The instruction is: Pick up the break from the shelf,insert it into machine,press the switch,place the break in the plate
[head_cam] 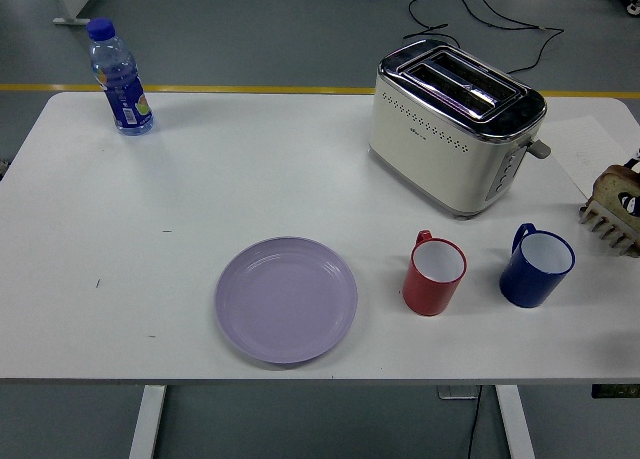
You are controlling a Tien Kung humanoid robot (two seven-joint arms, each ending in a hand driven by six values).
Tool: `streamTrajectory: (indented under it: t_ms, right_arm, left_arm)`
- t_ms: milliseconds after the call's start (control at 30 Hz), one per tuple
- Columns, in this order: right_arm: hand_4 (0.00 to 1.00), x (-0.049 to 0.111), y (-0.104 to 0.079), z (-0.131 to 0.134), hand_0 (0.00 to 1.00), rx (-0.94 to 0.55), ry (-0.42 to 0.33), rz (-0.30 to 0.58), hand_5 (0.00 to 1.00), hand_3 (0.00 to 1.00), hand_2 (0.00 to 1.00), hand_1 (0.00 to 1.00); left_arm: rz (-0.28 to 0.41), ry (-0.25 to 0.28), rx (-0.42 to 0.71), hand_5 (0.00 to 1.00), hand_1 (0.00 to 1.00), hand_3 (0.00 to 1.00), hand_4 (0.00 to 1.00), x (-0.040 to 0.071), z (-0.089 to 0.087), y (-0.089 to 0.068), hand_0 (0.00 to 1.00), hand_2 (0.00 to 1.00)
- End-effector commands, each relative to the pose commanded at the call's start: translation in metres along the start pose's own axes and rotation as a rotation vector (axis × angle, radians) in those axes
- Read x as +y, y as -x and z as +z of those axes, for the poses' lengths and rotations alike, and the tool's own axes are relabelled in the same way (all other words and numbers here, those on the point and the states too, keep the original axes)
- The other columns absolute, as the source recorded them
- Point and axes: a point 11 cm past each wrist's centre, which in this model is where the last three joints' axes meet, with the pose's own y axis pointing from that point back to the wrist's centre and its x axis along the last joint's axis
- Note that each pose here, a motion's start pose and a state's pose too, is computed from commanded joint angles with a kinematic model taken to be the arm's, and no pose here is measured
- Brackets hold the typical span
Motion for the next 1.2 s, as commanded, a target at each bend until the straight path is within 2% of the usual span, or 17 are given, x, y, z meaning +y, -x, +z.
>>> streamTrajectory:
  t_ms: [33, 200, 233, 400, 467, 600, 633, 800, 833, 900, 1033, 1200]
  right_arm:
    - [0.577, 0.000, -0.001, 0.000, 0.302, 0.001, -0.002, 0.002, 0.002, 0.492, 0.421, 0.342]
    - [0.577, -0.001, -0.006, -0.002, 0.302, 0.009, -0.010, 0.018, 0.002, 0.492, 0.421, 0.342]
    - [0.519, -0.001, -0.007, -0.002, 0.275, 0.010, -0.011, 0.021, 0.002, 0.487, 0.413, 0.335]
    - [0.519, 0.000, -0.023, -0.003, 0.275, 0.025, -0.029, 0.067, 0.002, 0.487, 0.413, 0.335]
    - [0.485, 0.000, -0.029, -0.004, 0.256, 0.032, -0.037, 0.086, 0.002, 0.480, 0.403, 0.321]
    - [0.485, 0.002, -0.051, -0.007, 0.256, 0.028, -0.064, 0.142, 0.002, 0.480, 0.403, 0.321]
    - [0.428, 0.003, -0.055, -0.008, 0.181, 0.026, -0.069, 0.154, 0.002, 0.474, 0.388, 0.291]
    - [0.428, 0.003, -0.081, -0.014, 0.181, 0.017, -0.092, 0.211, 0.002, 0.474, 0.388, 0.291]
    - [0.391, 0.003, -0.089, -0.016, 0.133, 0.012, -0.097, 0.227, 0.002, 0.459, 0.370, 0.266]
    - [0.391, 0.002, -0.100, -0.018, 0.133, 0.002, -0.100, 0.245, 0.002, 0.459, 0.370, 0.266]
    - [0.381, -0.001, -0.121, -0.024, 0.119, -0.019, -0.109, 0.261, 0.002, 0.448, 0.365, 0.256]
    - [0.381, -0.007, -0.131, -0.036, 0.119, -0.068, -0.124, 0.227, 0.002, 0.448, 0.365, 0.256]
  left_arm:
    - [0.000, 0.000, 0.000, 0.998, 0.742, 0.768, 0.533, 0.000, 0.000, 0.000, 0.728, 0.793]
    - [0.000, 0.000, -0.001, 0.998, 0.742, 0.768, 0.533, 0.000, 0.001, 0.000, 0.728, 0.793]
    - [0.000, 0.000, -0.001, 0.998, 0.743, 0.767, 0.533, 0.000, 0.001, 0.000, 0.728, 0.793]
    - [0.002, 0.000, -0.002, 0.998, 0.743, 0.767, 0.533, 0.000, 0.001, -0.001, 0.728, 0.793]
    - [0.003, 0.000, -0.003, 0.998, 0.742, 0.767, 0.533, 0.000, 0.001, -0.001, 0.728, 0.793]
    - [0.005, -0.001, -0.007, 0.998, 0.742, 0.767, 0.533, 0.000, 0.001, -0.002, 0.728, 0.793]
    - [0.006, -0.002, -0.008, 0.998, 0.738, 0.765, 0.533, 0.000, 0.001, -0.002, 0.728, 0.792]
    - [0.009, -0.002, -0.009, 0.998, 0.738, 0.765, 0.533, 0.000, 0.001, -0.003, 0.728, 0.792]
    - [0.010, -0.002, -0.010, 0.998, 0.737, 0.765, 0.533, 0.000, 0.001, -0.003, 0.725, 0.790]
    - [0.011, -0.003, -0.010, 0.998, 0.737, 0.765, 0.533, 0.000, 0.001, -0.004, 0.725, 0.790]
    - [0.015, -0.004, -0.010, 0.998, 0.736, 0.765, 0.534, 0.000, 0.001, -0.005, 0.725, 0.788]
    - [0.021, -0.012, -0.012, 0.998, 0.736, 0.765, 0.534, 0.000, -0.003, -0.007, 0.725, 0.788]
